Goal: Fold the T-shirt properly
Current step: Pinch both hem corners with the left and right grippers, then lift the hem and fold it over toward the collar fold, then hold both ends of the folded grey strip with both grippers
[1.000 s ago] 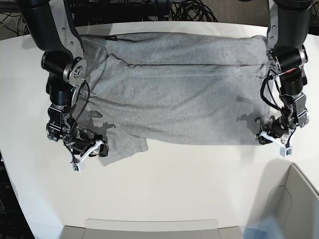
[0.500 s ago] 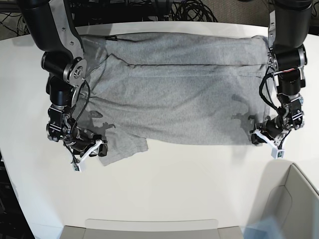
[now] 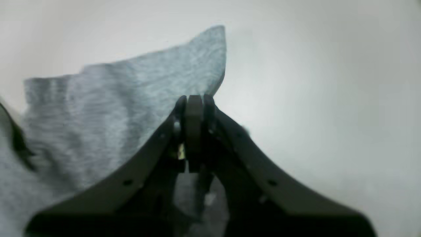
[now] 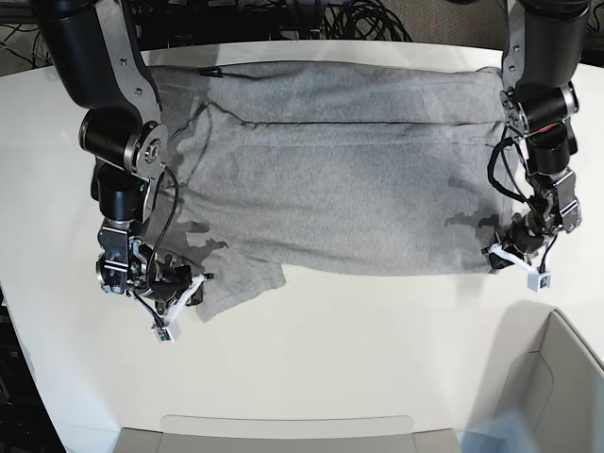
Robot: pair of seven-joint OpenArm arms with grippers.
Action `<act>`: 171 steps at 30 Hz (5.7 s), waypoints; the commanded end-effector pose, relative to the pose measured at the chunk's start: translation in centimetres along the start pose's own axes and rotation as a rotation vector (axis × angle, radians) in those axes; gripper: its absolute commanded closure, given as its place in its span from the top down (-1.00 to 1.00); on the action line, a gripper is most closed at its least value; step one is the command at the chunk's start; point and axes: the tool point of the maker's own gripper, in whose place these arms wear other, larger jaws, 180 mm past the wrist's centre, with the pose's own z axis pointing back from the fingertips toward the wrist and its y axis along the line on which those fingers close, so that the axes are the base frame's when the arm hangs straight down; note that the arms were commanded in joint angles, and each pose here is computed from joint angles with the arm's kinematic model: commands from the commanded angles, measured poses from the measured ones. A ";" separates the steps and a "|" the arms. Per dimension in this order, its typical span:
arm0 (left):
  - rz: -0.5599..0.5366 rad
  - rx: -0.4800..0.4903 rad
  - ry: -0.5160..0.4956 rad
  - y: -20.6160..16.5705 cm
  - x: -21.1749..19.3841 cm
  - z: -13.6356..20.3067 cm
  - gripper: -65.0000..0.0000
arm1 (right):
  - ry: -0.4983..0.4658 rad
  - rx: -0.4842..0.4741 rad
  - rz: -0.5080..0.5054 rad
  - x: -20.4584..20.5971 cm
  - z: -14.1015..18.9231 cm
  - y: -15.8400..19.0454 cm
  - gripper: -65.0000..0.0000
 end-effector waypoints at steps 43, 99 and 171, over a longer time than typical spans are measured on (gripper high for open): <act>-0.305 0.127 0.035 3.2 0.4 9.1 -1.00 | 0.023 -0.184 0.352 1.2 8.5 1.1 -1.00; -0.465 0.200 0.204 3.6 -12.4 17.4 -1.00 | 0.335 -0.324 0.367 -17.9 19.4 4.5 -1.00; -0.143 0.241 0.592 8.4 -19.3 16.0 -1.00 | 0.351 -0.294 0.366 -18.3 18.2 5.0 0.04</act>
